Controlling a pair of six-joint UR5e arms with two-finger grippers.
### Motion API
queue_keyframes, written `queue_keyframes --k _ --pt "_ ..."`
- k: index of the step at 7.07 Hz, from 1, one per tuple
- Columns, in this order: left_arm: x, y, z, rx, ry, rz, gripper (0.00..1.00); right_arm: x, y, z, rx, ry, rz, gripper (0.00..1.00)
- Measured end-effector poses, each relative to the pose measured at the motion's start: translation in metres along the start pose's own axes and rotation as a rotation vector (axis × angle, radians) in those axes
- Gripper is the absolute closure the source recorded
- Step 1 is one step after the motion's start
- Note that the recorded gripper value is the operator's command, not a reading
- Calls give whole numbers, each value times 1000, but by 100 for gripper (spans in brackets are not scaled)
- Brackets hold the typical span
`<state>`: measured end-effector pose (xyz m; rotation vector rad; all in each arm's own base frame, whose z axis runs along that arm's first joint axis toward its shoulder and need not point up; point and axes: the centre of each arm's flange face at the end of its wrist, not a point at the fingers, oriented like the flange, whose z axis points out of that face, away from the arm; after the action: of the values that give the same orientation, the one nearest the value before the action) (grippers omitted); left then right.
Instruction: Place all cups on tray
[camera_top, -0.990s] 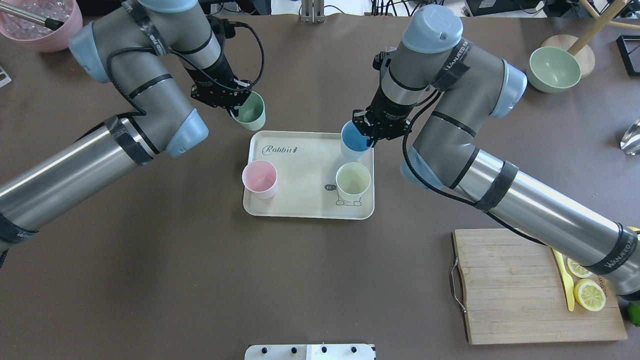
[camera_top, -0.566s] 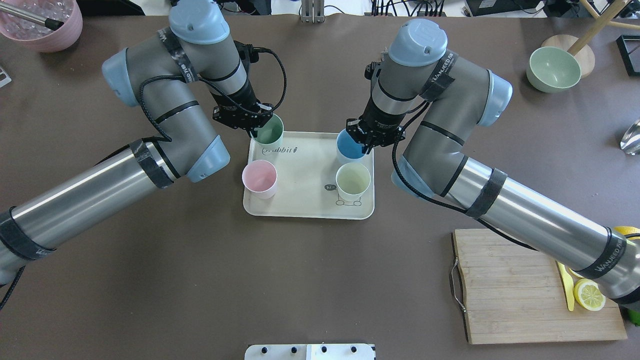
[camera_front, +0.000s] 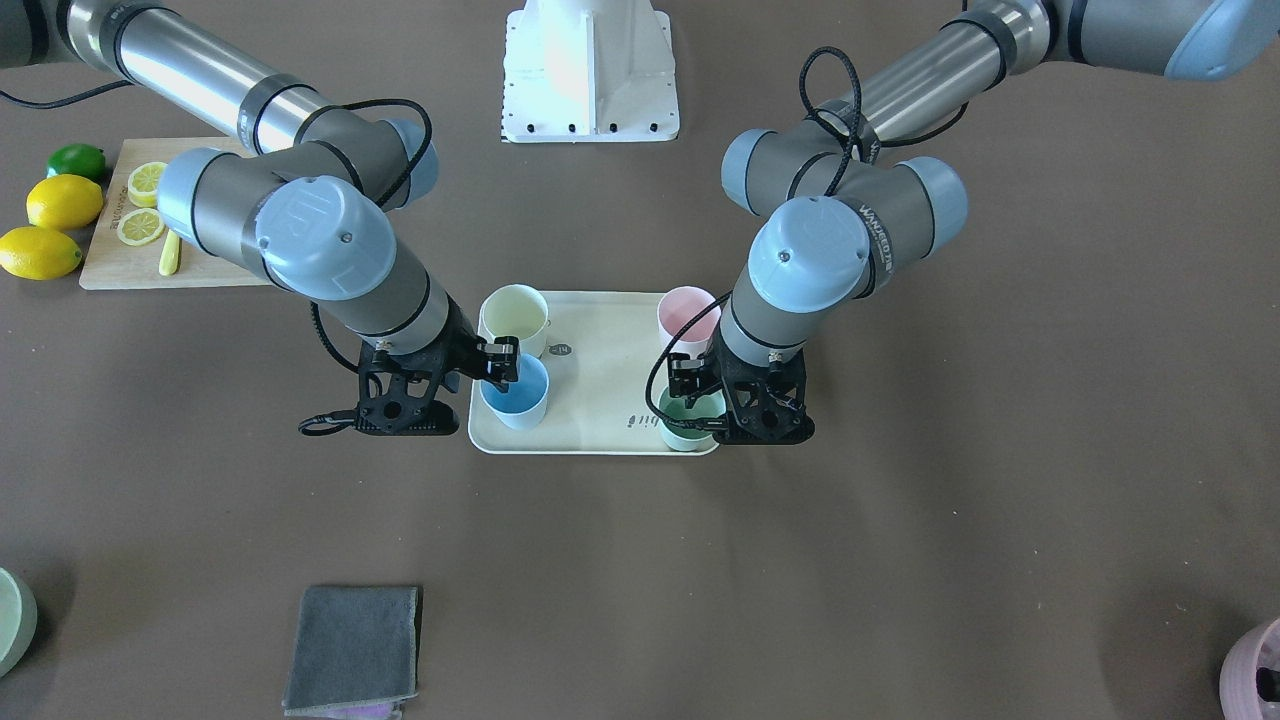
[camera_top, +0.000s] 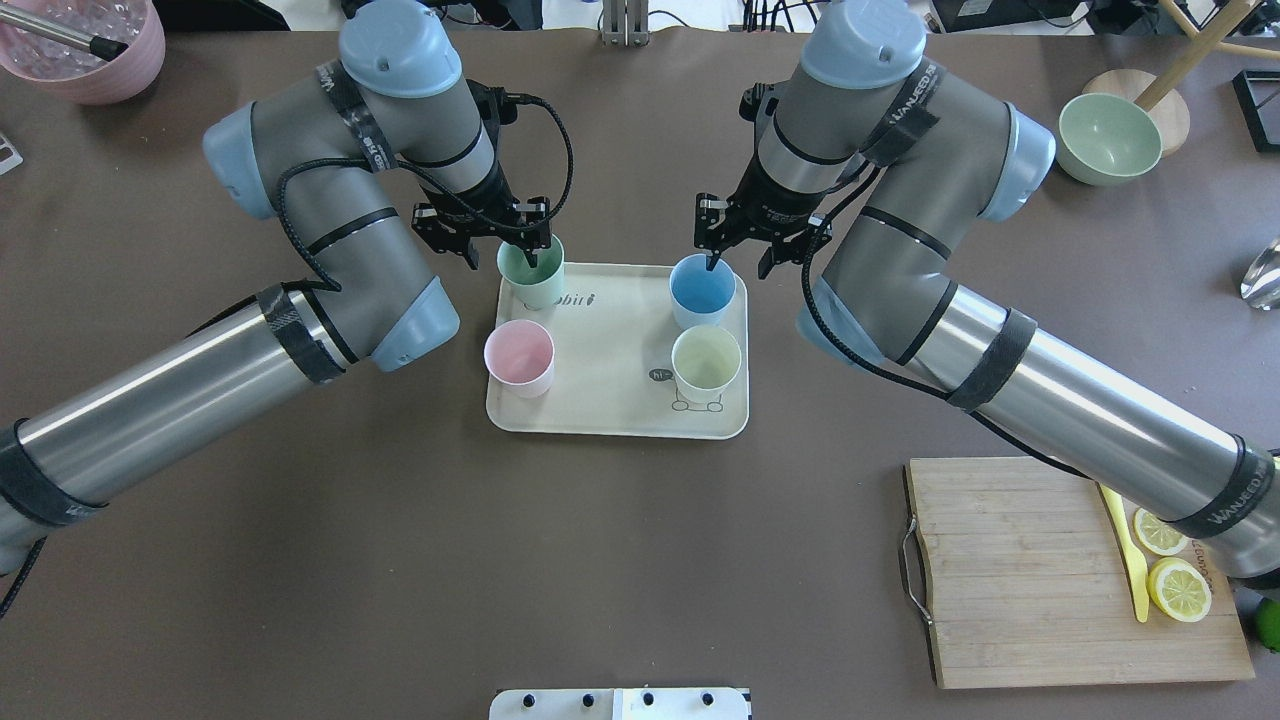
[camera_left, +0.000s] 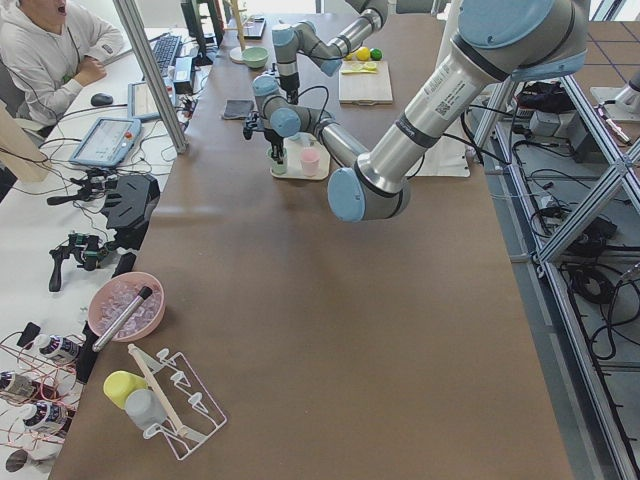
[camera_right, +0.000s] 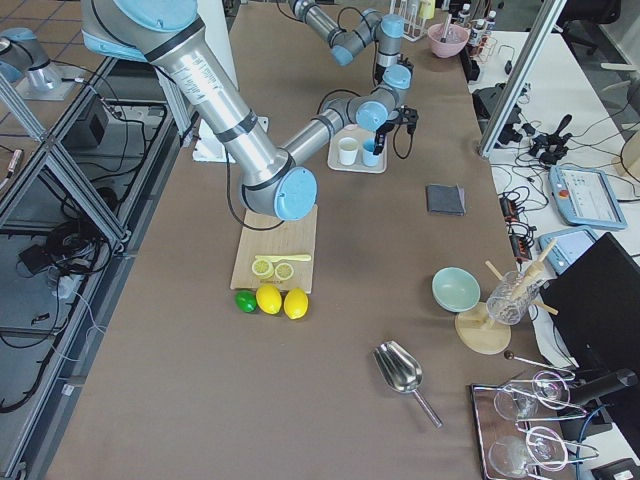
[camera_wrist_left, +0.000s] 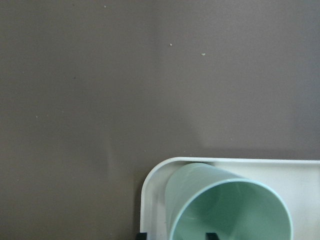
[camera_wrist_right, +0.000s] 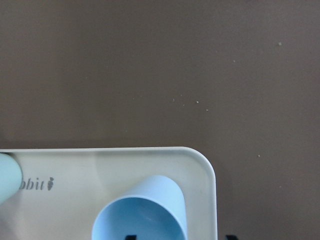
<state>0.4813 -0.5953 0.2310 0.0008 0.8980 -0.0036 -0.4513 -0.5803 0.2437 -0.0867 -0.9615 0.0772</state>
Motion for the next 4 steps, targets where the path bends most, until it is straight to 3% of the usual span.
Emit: queue_keyframes --k 2,4 --pt "-65 -6 -57 31 25 -3 2 88 -37 -57 16 -29 -21 0" --pt "-171 -8 -104 80 -23 92 2 231 -64 -95 45 9 -111 0"
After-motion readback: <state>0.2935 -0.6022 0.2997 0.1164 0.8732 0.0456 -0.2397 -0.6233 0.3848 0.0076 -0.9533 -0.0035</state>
